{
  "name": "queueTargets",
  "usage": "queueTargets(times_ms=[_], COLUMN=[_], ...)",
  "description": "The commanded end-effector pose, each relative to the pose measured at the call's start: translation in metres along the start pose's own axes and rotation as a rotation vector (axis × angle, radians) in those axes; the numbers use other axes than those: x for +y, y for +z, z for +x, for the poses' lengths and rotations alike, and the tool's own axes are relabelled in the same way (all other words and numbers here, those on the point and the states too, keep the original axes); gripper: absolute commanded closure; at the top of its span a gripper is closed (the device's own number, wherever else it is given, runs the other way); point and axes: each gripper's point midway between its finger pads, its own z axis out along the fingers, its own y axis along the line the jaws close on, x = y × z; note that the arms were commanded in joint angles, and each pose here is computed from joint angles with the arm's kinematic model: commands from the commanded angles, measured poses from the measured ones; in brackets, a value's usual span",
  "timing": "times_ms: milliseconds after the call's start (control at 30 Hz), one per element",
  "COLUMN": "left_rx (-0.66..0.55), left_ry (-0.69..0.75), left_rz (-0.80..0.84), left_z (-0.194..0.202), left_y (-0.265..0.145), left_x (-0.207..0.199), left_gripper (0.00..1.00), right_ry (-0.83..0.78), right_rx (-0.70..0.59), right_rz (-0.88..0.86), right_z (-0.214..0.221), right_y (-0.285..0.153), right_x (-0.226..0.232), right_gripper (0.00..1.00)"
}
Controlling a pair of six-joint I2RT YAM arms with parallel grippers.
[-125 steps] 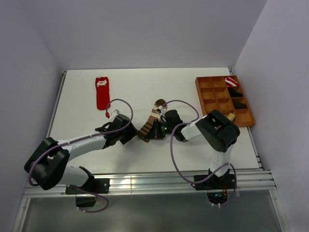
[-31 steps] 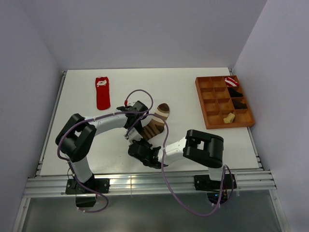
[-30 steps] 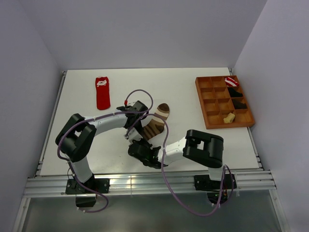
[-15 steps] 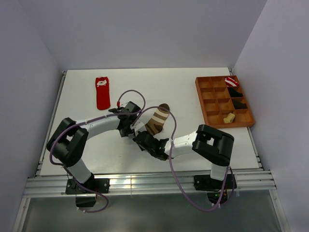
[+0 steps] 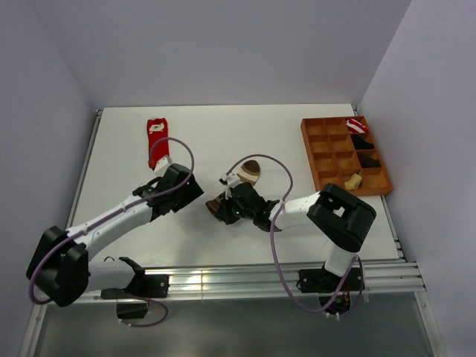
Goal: Roll the socks
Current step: Roll the sock at the center of the board.
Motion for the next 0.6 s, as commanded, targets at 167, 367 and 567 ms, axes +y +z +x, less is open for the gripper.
queueTargets(times_ms=[167, 367, 567], left_rx=[0.006, 0.063, 0.073], left_ry=[-0.083, -0.085, -0.074], left_rz=[0.201, 0.229, 0.212], left_z=[0.02, 0.042, 0.047], left_y=[-0.002, 0.008, 0.019], left_x=[-0.01, -0.013, -0.016], left_gripper=[0.25, 0.27, 0.28], right_ry=[0.266, 0.39, 0.503], right_rx=[0.106, 0.144, 0.179], right_rz=[-0.284, -0.336, -0.364], right_z=[0.007, 0.013, 0.022], right_y=[-0.011, -0.01, -0.007], right_x=[0.009, -0.004, -0.016], right_gripper=[1.0, 1.0, 1.0])
